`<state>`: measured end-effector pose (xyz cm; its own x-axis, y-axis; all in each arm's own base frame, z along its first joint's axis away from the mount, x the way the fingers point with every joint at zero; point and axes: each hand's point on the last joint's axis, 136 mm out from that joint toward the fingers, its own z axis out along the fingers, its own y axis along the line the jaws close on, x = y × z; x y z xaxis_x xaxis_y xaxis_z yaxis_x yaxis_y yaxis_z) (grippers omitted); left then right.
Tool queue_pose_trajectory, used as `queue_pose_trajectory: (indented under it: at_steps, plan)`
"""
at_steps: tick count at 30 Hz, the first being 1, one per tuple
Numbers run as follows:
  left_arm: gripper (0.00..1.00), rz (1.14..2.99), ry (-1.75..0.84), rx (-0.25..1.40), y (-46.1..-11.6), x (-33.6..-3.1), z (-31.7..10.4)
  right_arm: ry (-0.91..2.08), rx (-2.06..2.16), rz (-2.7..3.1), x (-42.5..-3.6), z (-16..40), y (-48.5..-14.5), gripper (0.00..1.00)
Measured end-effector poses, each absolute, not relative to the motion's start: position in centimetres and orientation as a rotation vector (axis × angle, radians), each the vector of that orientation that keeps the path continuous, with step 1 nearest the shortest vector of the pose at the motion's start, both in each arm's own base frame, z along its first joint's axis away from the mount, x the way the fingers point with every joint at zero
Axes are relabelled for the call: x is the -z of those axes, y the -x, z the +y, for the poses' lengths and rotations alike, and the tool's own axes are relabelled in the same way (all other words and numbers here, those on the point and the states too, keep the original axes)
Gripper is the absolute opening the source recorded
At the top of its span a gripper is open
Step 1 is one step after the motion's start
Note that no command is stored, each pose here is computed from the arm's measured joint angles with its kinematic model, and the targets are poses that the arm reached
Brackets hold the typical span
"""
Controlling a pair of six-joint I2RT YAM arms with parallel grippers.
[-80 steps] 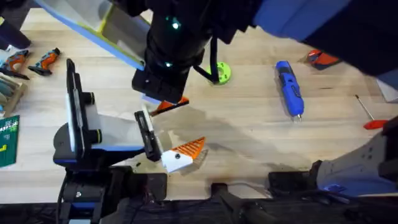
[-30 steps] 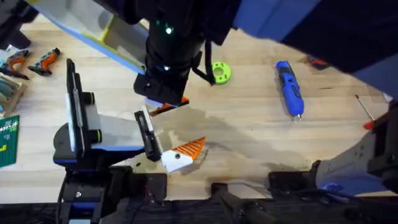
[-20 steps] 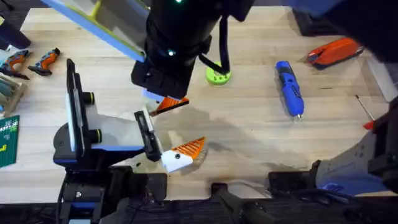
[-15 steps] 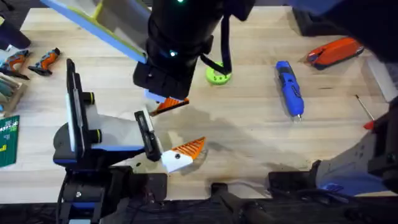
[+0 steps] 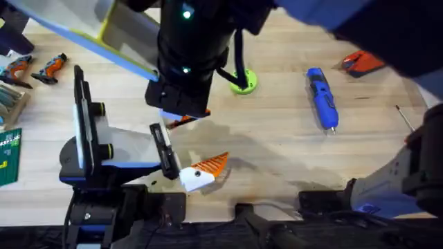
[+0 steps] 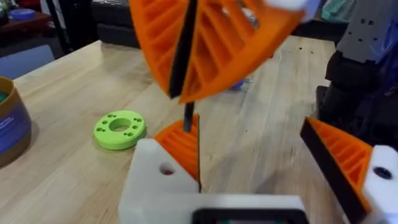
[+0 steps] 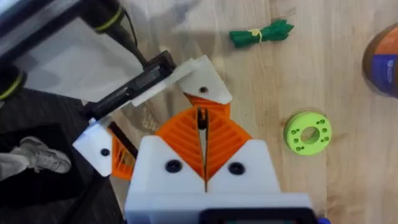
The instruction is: Pick up the gripper from the table and insert it into the empty holder that is missing its gripper. Then pick up a screw, insert it into the mounting hole, and use the screwdriver to tighten it. Finally, clean up the table by picking up the vegetable and placing it into the bucket.
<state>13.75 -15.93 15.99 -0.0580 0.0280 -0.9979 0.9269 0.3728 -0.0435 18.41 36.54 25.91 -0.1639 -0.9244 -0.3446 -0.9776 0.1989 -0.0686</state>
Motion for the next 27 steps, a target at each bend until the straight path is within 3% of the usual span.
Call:
queue_pose_trajectory:
  at_steps: [27]
  plan:
    - [0.985,1.431,-0.924,0.94,-13.8,-16.0,-15.9,1.826,-0.223,2.188,-24.0,37.5,-18.9,0.006]
